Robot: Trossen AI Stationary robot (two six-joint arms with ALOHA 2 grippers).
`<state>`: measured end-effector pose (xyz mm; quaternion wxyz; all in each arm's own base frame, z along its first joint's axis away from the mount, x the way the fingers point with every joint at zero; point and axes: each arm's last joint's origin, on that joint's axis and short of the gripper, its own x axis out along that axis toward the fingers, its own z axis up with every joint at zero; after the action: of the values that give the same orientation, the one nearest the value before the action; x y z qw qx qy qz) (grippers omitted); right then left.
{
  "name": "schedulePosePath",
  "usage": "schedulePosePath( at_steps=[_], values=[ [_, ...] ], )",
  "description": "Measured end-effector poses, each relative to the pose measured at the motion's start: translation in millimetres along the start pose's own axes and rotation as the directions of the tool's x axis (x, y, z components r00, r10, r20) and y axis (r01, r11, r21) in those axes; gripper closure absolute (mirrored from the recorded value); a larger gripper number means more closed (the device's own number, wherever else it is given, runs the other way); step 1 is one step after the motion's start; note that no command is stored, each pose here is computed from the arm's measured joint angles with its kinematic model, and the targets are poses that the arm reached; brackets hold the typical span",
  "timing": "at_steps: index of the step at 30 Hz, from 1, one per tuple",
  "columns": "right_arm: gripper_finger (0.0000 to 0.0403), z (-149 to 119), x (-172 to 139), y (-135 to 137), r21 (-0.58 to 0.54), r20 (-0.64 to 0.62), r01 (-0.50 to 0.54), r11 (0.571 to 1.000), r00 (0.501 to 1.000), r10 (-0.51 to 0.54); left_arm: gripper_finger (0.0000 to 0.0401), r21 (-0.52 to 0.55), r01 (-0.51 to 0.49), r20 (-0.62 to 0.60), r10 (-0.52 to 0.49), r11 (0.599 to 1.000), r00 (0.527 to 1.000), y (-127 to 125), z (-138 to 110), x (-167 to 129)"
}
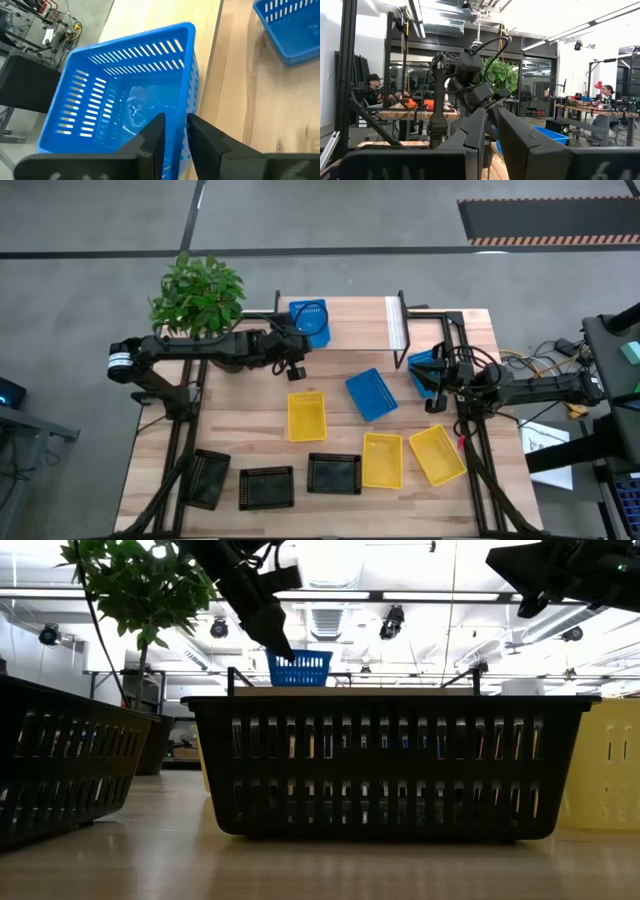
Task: Stack baskets on shelf by color
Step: Put the left blue bin on the shelf
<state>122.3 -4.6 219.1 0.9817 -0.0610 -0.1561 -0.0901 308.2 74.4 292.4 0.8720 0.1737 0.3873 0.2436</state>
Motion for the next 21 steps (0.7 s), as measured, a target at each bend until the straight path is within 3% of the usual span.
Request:
schedulePosePath(
  at_steps=[10, 21],
  values=[
    [0.036, -0.9, 0.1, 0.2, -0.006, -0.009, -0.001, 1.0, 1.0, 0.001, 0.0337, -0.016, -0.003, 0.067, 0.004, 1.0, 0.998, 5.7, 6.8, -22.2],
    [0.036, -1.2, 16.1, 2.8, -0.047, -0.086, -0.018, 0.999, 0.996, 0.014, 0.0337, -0.02, 0.067, 0.273, -0.059, 0.998, 0.96, -3.8, 11.1, -89.4]
  ],
)
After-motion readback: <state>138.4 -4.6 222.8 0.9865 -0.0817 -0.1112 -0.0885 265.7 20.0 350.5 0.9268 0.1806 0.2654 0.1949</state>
